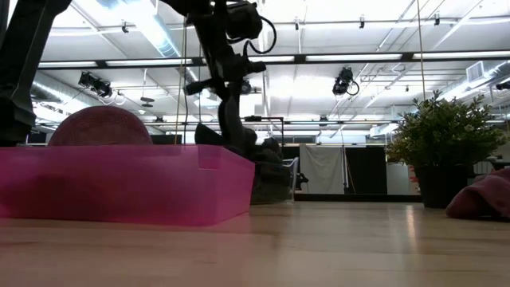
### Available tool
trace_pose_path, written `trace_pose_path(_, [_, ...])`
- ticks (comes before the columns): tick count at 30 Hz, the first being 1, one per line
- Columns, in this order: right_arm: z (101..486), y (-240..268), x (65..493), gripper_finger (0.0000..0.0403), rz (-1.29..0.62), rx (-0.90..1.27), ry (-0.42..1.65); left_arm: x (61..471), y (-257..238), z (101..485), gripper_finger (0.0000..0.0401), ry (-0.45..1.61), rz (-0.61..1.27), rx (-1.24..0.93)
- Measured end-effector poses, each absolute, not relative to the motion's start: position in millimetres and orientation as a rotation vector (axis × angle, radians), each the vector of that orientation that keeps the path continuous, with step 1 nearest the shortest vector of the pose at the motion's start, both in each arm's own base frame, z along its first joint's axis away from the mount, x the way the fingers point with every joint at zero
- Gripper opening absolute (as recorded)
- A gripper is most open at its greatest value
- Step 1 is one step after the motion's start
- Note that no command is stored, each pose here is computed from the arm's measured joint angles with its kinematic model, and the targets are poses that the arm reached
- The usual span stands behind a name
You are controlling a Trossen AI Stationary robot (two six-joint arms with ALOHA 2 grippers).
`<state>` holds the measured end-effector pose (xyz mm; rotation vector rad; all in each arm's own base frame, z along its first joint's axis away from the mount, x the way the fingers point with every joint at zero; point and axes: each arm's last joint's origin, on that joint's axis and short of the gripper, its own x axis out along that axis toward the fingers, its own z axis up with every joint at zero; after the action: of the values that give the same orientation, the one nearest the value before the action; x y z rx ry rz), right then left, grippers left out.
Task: Pick & Place hat
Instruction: Put the black cap into the transparent bin
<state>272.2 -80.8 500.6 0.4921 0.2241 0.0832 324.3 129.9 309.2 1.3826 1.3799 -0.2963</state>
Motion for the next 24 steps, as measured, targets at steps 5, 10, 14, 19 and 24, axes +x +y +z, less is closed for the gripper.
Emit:
trace_pose_path(5, [501,-81,272,0.0186,0.085,0.478,0.223,331,123,301,0.0011,1.335,-0.3,1.432])
trace_pose_path(10, [501,-80,272,0.0185,0.088,0.462,0.223,328,126,297,0.0011,1.3,-0.352,1.39])
trace_pose_path(14, [501,-80,272,0.0185,0.088,0.462,0.223,328,129,297,0.0011,1.25,-0.374,1.369])
trace_pose_path(19, [501,-80,272,0.0185,0.089,0.453,0.222,329,133,295,0.0011,1.18,-0.413,1.33])
trace_pose_path(24, [501,-80,272,0.0185,0.09,0.442,0.22,333,145,285,0.0015,1.209,-0.42,1.321])
